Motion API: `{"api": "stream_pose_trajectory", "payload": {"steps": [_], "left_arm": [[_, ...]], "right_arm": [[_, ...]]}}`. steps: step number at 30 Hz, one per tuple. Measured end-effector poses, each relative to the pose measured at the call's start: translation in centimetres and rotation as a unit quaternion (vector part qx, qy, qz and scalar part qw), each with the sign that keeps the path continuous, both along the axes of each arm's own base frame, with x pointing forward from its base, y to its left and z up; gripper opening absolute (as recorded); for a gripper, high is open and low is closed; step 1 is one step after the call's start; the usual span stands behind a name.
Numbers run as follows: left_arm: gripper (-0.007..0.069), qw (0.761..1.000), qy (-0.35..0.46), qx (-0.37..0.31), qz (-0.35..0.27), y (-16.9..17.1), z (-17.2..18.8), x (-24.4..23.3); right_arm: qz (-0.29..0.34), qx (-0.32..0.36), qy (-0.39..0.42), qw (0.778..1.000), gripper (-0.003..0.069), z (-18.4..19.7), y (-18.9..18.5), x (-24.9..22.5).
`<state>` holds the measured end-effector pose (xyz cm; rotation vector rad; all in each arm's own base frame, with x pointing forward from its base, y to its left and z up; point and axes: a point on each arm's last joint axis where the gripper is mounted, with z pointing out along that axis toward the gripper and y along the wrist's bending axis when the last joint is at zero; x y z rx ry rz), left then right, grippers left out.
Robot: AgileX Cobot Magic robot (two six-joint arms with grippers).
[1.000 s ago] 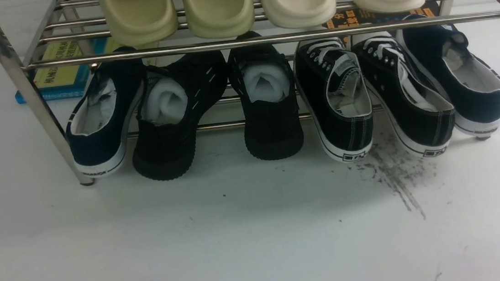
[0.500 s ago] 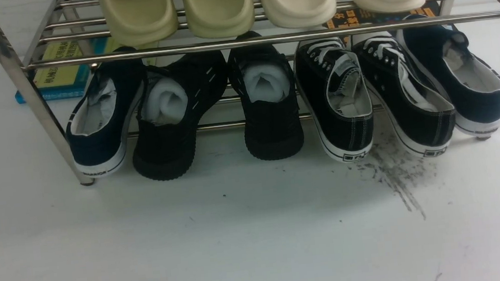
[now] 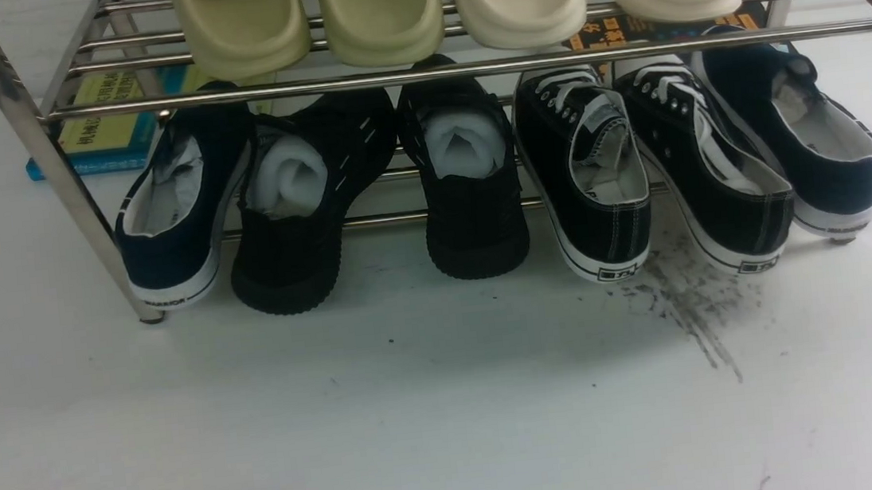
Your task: Take the shoes off the shelf with your hand on the white table.
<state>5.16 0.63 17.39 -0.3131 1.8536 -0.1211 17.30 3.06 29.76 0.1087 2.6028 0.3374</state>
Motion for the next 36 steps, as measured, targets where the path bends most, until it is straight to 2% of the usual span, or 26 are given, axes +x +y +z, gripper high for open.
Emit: {"api": "stream_pose_trajectory", "payload": {"steps": [5, 8, 13, 14, 15, 17, 22, 36], "left_arm": [[0.0243, 1.000, 0.000, 0.000, 0.000, 0.0, 0.0, 0.0], [0.0243, 1.000, 0.000, 0.000, 0.000, 0.0, 0.0, 0.0], [0.0243, 1.000, 0.000, 0.000, 0.000, 0.0, 0.0, 0.0], [0.0243, 1.000, 0.000, 0.000, 0.000, 0.0, 0.0, 0.0], [0.0243, 1.000, 0.000, 0.000, 0.000, 0.0, 0.0, 0.0], [0.0243, 1.000, 0.000, 0.000, 0.000, 0.0, 0.0, 0.0], [0.0243, 1.000, 0.000, 0.000, 0.000, 0.0, 0.0, 0.0], [0.0243, 1.000, 0.000, 0.001, 0.000, 0.0, 0.0, 0.0]], "right_arm": [[0.047, 0.012, 0.031, 0.998, 0.0059, -0.1, 1.1, 5.1], [0.092, 0.008, 0.015, 0.996, 0.0191, 1.2, 2.4, 8.1], [0.138, -0.029, -0.037, 0.989, 0.0396, 3.6, 4.3, 10.2], [0.139, -0.031, -0.038, 0.989, 0.0396, 3.7, 4.4, 10.2], [0.150, -0.039, -0.051, 0.987, 0.0444, 4.1, 5.0, 10.7], [0.166, -0.050, -0.062, 0.983, 0.0482, 4.1, 6.1, 11.7], [0.178, -0.068, -0.063, 0.980, 0.0490, 2.3, 7.3, 13.8], [0.182, -0.122, -0.059, 0.974, 0.0393, -3.6, 7.9, 18.3]]}}
